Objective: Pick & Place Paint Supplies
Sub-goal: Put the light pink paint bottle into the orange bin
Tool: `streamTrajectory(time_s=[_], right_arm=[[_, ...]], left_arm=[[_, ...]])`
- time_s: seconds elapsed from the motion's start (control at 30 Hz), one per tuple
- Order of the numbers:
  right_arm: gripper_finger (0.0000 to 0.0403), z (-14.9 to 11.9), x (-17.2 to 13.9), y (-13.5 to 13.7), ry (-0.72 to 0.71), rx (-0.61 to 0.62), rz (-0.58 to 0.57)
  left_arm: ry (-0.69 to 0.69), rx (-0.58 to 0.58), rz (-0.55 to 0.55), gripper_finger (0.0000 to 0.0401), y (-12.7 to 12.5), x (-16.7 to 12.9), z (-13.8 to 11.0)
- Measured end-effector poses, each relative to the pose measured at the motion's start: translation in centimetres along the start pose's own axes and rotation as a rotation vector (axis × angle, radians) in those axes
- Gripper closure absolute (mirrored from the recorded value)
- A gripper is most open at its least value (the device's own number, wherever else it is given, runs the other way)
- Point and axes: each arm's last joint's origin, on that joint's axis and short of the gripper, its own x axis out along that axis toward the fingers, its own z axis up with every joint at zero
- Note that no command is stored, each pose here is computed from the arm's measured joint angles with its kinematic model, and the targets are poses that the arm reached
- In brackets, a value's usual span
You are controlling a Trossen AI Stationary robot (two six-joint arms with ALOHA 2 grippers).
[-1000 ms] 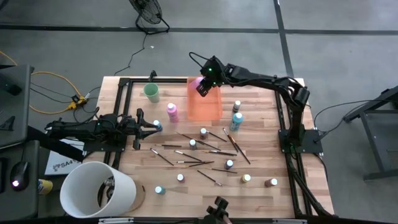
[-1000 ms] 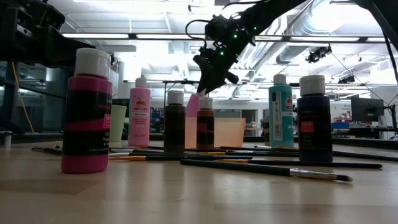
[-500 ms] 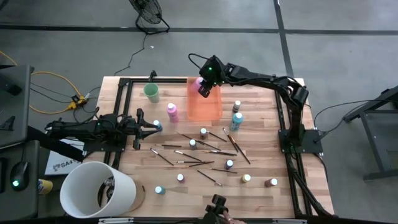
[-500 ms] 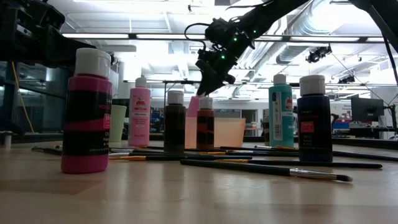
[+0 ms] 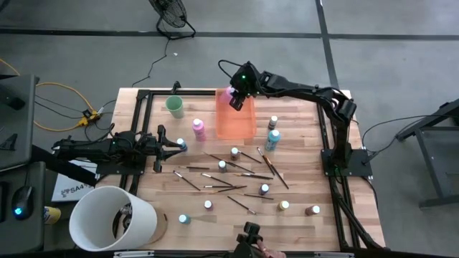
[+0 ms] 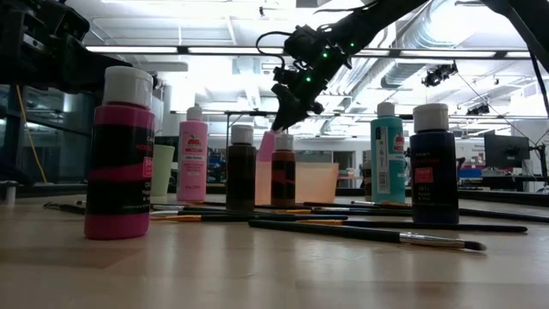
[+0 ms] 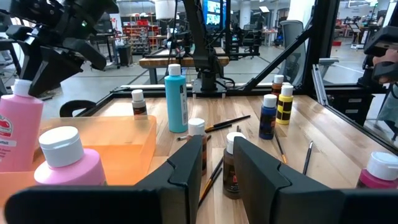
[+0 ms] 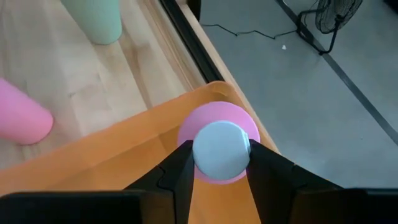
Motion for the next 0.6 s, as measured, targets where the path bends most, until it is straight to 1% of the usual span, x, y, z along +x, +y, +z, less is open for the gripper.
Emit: streamTrajectory(time_s=[0.17, 0.3, 0.6], right_arm=[[0.0278, -0.16, 0.01, 0.11, 0.014, -0.002, 0.029], [0.0278, -0.56, -0.02, 0.14, 0.058, -0.027, 0.031], [0.0278, -0.22, -0.16, -0.12, 0.043, -0.027, 0.024]], left_arm=[[0.0, 0.0, 0.0, 0.0313, 0.0, 0.0, 0.0], [0.0, 0.0, 0.0, 0.0313, 0.0, 0.0, 0.0], [0.0, 0.0, 0.0, 0.0313, 0.0, 0.0, 0.0]])
